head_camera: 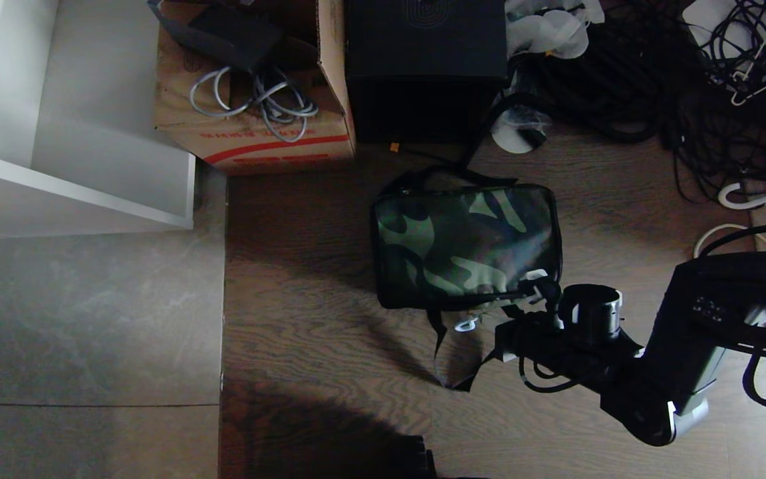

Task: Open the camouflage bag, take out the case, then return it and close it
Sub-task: Open the top of the storage box

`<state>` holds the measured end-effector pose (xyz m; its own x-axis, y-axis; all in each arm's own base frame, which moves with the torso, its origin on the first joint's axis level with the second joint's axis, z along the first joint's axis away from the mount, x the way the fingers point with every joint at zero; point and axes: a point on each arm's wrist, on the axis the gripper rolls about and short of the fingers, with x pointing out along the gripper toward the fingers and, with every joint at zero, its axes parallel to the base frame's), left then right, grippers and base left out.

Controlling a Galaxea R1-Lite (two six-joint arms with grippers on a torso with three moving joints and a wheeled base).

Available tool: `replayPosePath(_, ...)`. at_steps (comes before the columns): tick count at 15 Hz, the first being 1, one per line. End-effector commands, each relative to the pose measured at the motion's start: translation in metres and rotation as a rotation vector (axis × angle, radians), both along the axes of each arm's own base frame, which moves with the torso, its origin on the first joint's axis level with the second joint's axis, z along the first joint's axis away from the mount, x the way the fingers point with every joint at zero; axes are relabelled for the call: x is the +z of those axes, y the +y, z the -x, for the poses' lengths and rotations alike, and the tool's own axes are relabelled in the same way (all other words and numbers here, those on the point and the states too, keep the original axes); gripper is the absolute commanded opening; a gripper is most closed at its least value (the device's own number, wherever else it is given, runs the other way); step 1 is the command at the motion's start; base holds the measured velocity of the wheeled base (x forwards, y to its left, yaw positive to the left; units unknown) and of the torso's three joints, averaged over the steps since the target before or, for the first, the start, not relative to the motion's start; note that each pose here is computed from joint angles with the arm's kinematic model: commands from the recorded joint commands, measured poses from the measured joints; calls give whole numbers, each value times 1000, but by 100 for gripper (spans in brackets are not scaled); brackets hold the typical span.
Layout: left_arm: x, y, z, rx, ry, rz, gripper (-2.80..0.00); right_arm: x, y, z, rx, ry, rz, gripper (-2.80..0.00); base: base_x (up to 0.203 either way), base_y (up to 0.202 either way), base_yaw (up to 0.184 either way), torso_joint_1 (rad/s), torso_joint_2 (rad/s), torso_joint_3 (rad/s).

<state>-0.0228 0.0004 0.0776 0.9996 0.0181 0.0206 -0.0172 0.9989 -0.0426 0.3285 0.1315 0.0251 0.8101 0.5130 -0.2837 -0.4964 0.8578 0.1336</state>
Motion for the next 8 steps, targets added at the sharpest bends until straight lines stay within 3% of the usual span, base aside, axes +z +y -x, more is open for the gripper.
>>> replayPosePath(1, -2, 0, -1, 0, 8, 1, -280, 1, -1, 1, -2, -4, -2, -280, 0, 0, 0, 0, 0, 0)
replayPosePath(5, -2, 0, -1, 0, 8, 1, -280, 7, -15, 3, -25, 4, 5, -280, 0, 0, 0, 0, 0, 0)
replayPosePath(8, -3, 0, -1, 0, 9, 1, -280, 9, -29, 5, -28, 35, 65, -280, 0, 0, 0, 0, 0, 0)
